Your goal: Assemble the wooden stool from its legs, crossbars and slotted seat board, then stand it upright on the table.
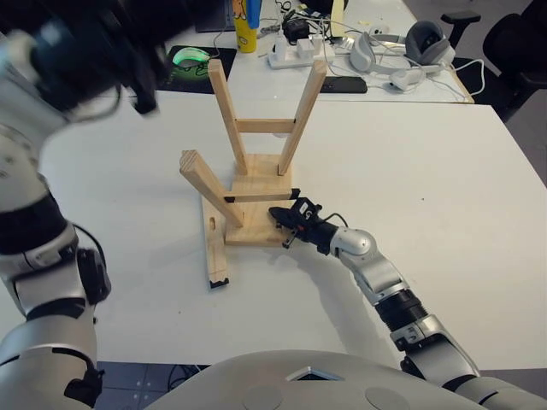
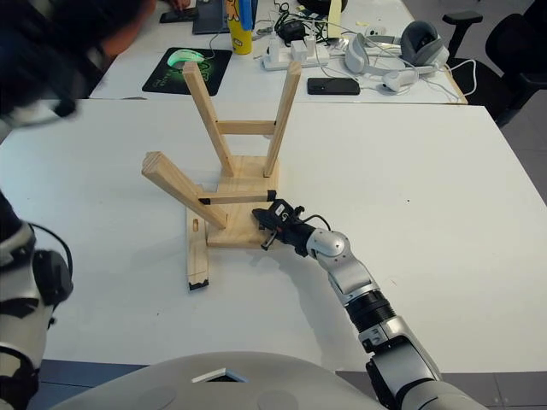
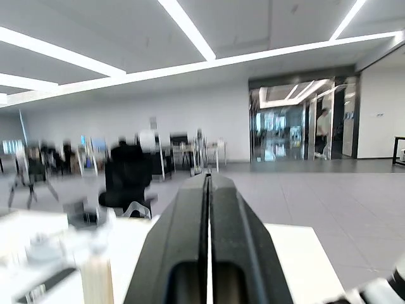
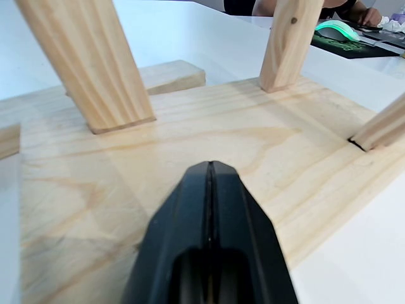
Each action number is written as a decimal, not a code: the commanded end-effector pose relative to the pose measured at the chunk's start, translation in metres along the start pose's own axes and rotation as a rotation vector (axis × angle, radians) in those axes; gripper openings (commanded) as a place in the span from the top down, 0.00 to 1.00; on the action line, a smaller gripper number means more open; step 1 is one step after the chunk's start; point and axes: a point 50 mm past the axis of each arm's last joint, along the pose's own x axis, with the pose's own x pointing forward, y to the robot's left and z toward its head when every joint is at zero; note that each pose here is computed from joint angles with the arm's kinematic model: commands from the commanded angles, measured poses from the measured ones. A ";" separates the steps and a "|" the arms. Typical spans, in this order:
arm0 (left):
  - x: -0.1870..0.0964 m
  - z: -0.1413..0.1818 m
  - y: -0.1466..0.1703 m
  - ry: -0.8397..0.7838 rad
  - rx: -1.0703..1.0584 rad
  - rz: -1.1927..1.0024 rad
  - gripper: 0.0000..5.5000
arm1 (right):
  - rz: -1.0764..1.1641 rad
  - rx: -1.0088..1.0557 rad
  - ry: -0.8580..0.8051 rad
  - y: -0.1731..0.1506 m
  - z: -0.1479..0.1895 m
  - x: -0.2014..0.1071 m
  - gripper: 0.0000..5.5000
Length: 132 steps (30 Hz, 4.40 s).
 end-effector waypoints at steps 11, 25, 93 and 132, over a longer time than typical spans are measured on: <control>0.037 0.086 -0.019 -0.241 0.284 -0.114 1.00 | 0.064 0.119 0.565 0.025 -0.101 -0.041 1.00; -0.026 -0.137 -0.011 0.578 -0.055 -0.147 1.00 | 0.072 0.128 0.569 0.030 -0.100 -0.041 1.00; -0.093 -0.146 0.027 1.053 0.011 1.071 0.18 | 0.125 0.036 0.564 0.037 -0.100 -0.035 1.00; -0.110 -0.188 0.000 1.069 -0.362 1.130 0.18 | 0.082 0.145 0.430 0.054 -0.088 -0.029 1.00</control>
